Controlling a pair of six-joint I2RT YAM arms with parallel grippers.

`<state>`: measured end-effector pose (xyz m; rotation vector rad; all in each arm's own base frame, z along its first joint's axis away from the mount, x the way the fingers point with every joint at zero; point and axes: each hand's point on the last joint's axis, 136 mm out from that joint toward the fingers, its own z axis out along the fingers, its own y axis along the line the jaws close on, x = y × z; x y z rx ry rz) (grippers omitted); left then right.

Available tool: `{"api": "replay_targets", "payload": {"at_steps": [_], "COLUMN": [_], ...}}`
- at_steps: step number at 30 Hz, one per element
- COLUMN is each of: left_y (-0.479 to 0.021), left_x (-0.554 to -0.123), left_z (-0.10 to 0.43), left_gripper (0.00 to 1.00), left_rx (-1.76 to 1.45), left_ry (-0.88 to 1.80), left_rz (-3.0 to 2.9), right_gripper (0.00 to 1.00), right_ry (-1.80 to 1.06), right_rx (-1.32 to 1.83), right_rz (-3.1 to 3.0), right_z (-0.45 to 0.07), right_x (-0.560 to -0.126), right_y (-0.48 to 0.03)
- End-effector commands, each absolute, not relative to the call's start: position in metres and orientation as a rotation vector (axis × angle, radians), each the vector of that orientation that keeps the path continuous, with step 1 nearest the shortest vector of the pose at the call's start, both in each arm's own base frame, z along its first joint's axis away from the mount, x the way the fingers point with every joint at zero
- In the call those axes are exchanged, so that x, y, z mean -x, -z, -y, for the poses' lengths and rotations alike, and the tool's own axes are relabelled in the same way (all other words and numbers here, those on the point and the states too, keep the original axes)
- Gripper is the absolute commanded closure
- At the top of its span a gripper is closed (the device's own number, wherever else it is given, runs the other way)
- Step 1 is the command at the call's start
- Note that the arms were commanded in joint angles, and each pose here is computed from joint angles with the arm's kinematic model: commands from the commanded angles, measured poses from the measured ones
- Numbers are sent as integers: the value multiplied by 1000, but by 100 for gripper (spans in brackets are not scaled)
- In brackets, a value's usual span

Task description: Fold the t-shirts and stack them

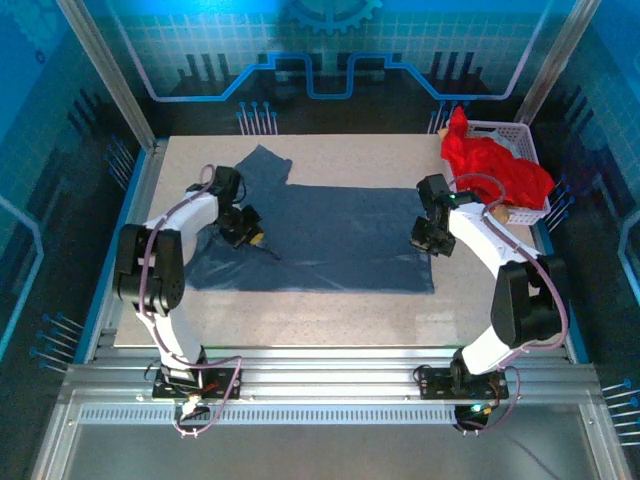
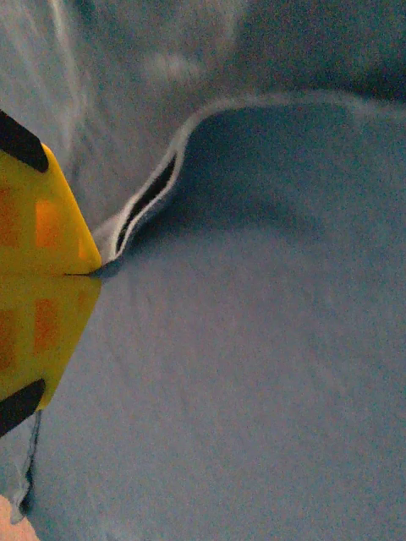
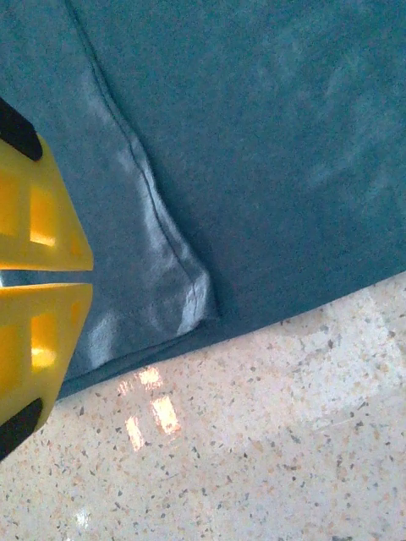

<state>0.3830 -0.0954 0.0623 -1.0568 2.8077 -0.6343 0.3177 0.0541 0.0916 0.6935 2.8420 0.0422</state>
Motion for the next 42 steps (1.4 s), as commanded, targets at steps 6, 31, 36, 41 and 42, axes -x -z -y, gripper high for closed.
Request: {"api": "replay_targets", "payload": {"at_steps": [6,31,36,41,42], "left_y": [-53,-88,-79,-66,-61], "left_x": [-407,-404,-372,-345,-343], "left_z": [133,111,85,27,20], "left_gripper": [100,81,88,86,86], "left_rx": [777,901,1038,1313,1349], "left_ry": [557,708,608,543,534], "left_rz": [-2970,-2800,-2843,-2789,-2790], "right_gripper": [87,87,87,87,87], "right_ry": [-54,-107,-144,-213,-214], "right_rx": [-702,-630,-633,-657,-667], "right_rz": [-2857,-2861,-2877,-2919,-2933], "right_z": [-58,-77,-81,-87,-88], "right_x": [-315,-318,-316,-309,-308], "right_y": [-95,-89,-82,-68,-64]}}
